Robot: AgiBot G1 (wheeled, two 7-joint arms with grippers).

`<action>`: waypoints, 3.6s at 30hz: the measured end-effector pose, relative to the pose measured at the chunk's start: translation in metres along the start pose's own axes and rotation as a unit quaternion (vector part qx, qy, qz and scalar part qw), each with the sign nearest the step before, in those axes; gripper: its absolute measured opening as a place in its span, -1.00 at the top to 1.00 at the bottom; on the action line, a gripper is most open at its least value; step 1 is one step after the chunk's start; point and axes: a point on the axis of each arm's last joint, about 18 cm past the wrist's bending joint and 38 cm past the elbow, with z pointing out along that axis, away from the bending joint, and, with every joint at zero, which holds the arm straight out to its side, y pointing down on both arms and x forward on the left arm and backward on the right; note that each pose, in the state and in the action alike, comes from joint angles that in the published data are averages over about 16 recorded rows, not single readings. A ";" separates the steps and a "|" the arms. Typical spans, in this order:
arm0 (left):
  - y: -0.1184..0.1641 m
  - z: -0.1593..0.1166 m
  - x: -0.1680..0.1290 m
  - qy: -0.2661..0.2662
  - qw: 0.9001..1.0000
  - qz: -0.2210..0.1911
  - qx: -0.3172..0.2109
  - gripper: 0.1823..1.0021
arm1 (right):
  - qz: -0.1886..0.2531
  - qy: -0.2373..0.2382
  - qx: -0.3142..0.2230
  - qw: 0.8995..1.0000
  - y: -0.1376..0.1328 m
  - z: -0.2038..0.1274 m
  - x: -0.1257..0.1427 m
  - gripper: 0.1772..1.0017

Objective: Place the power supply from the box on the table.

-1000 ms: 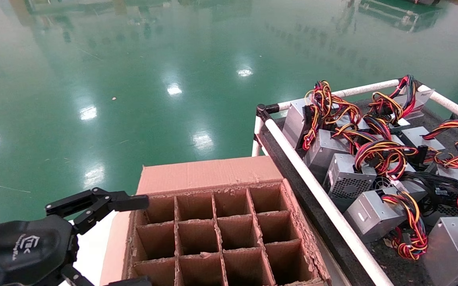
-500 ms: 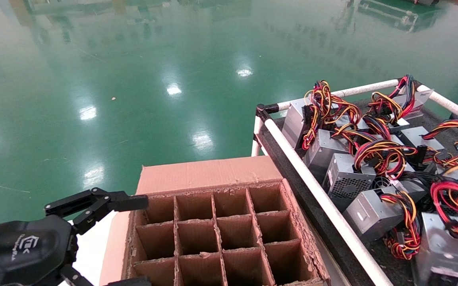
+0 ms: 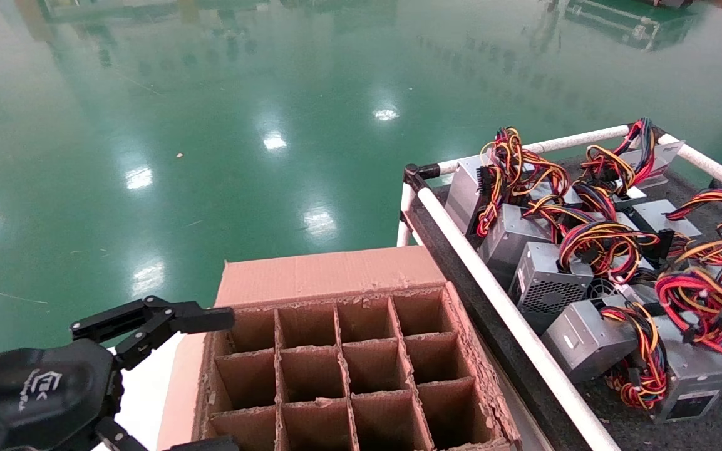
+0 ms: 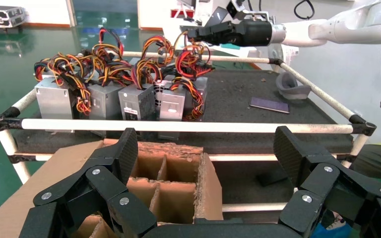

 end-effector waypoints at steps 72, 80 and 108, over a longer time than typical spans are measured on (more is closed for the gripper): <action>0.000 0.000 0.000 0.000 1.000 0.000 0.000 -1.00 | -0.034 -0.008 -0.015 0.999 -0.022 0.023 -0.005 -0.76; 0.000 0.000 0.000 0.000 1.000 0.000 0.000 -1.00 | -0.043 -0.026 -0.009 0.999 -0.030 0.032 -0.015 -0.94; 0.000 0.000 0.000 -0.001 1.000 0.000 0.000 -1.00 | -0.137 -0.191 -0.099 0.967 0.011 0.098 -0.094 -1.00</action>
